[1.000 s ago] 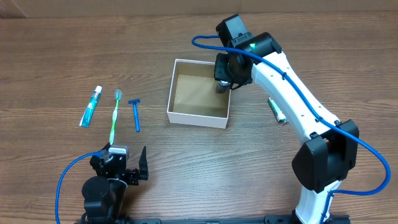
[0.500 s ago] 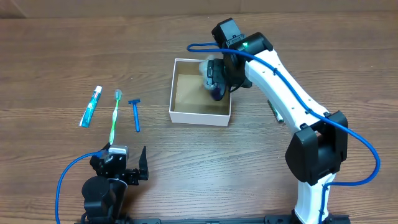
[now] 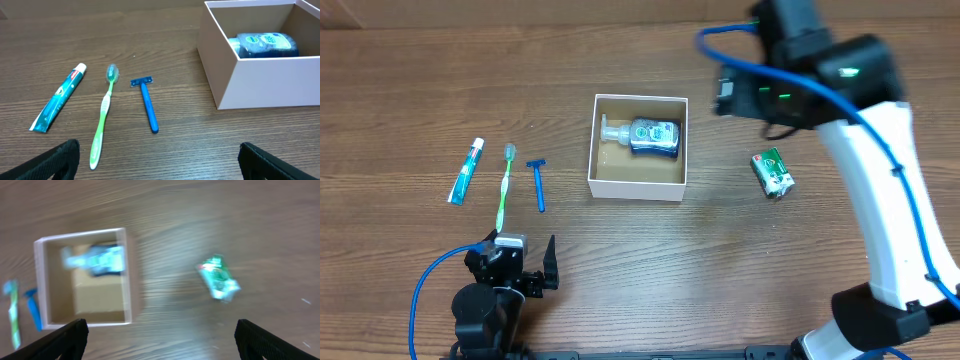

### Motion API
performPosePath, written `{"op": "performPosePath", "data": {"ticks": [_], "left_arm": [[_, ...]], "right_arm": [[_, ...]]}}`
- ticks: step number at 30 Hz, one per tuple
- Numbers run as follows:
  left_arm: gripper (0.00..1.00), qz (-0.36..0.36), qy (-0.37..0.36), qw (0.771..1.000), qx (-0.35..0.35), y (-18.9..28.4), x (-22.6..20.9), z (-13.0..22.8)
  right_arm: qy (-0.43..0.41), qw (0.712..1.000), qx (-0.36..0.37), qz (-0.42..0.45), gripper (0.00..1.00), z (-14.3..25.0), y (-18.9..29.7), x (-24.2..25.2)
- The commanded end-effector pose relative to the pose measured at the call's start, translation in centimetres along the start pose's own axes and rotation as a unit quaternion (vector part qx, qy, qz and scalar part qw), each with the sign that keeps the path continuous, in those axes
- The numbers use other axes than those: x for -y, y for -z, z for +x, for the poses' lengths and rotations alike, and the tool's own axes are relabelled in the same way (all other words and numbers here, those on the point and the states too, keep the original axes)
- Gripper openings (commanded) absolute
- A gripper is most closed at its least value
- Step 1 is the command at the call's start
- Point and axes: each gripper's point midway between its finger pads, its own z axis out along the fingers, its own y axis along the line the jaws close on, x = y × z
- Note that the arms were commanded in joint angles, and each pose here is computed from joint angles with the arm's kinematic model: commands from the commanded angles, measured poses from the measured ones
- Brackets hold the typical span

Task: Pack container
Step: 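Move the right gripper to the green soap bar and grasp it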

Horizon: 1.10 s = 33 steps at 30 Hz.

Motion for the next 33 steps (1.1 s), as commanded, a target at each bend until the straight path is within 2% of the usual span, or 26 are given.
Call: {"op": "performPosePath", "data": {"ticks": [1, 5, 10, 13, 18, 28, 33], "left_arm": [[1.0, 0.001, -0.003, 1.0, 0.002, 0.0, 0.0, 0.1], [1.0, 0.001, -0.003, 1.0, 0.002, 0.0, 0.0, 0.1], [1.0, 0.001, -0.003, 1.0, 0.002, 0.0, 0.0, 0.1], [1.0, 0.001, -0.003, 1.0, 0.002, 0.0, 0.0, 0.1], [1.0, 0.001, -0.003, 1.0, 0.002, 0.0, 0.0, 0.1], [1.0, 0.001, -0.003, 1.0, 0.002, 0.0, 0.0, 0.1], [1.0, 0.001, -0.003, 1.0, 0.002, 0.0, 0.0, 0.1]], "right_arm": [[-0.05, 0.997, -0.032, 0.053, 0.95, -0.7, -3.1, 4.7], [-0.089, 0.992, -0.077, 0.054, 0.93, 0.5, -6.5, 7.2], [-0.079, 0.987, -0.123, 0.07, 0.91, 4.1, -13.6, 8.7], [-0.085, 0.986, -0.117, 0.081, 0.98, 5.2, -17.0, 10.0], [-0.096, 0.986, -0.111, 0.08, 0.88, 6.5, -20.3, 11.6], [-0.002, 0.988, -0.151, 0.02, 0.92, 8.0, -24.6, 10.3], [-0.004, 0.983, -0.182, 0.025, 0.9, 9.5, -26.1, 10.5]]}}
